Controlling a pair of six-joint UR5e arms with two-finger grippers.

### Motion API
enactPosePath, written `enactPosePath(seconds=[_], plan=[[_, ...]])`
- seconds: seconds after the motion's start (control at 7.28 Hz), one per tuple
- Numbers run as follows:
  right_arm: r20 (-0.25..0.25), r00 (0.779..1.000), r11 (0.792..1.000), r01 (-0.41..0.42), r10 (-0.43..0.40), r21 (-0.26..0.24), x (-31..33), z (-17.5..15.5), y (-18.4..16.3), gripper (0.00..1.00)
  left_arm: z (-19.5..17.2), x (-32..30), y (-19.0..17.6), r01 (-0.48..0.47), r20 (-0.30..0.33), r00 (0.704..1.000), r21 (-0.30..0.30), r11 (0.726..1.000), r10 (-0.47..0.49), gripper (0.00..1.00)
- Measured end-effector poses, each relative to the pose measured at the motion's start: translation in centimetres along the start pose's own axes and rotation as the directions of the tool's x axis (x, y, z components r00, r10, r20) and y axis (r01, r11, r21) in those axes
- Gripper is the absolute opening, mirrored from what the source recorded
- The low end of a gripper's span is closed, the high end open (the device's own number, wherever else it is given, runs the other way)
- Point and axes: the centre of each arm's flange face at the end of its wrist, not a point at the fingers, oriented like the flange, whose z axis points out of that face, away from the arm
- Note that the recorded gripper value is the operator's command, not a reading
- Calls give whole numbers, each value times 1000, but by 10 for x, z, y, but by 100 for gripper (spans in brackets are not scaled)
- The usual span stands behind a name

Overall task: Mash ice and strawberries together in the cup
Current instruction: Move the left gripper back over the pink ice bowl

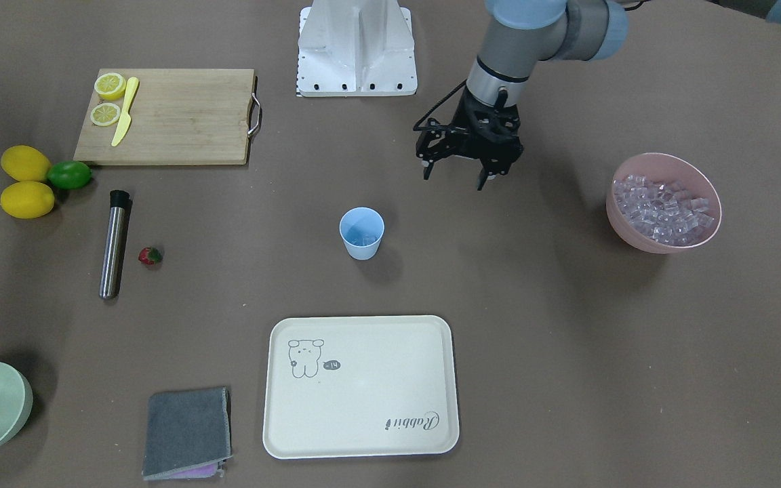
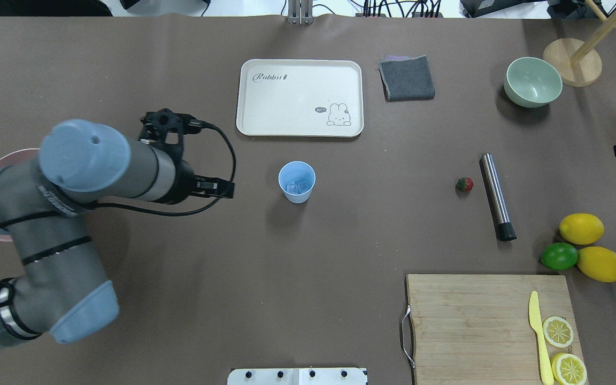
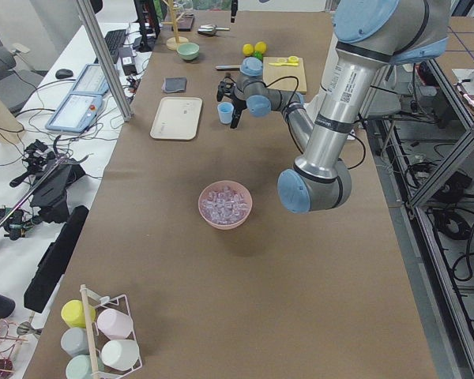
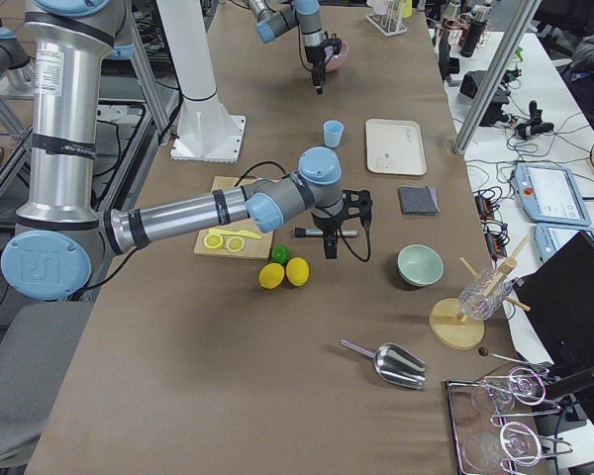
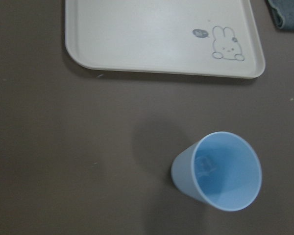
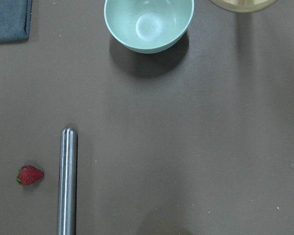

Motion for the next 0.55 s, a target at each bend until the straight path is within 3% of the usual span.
enactPosePath(seconds=[0.27,0.55], plan=[[1,1000,1000,0,0,-1,0,0,0,100,-22,-106,-11,-113,63,991,-68,991,117,100],[1,1000,1000,0,0,0,0,0,0,100,-38,-198,-9,-229,94,965,-138,964,243,100]])
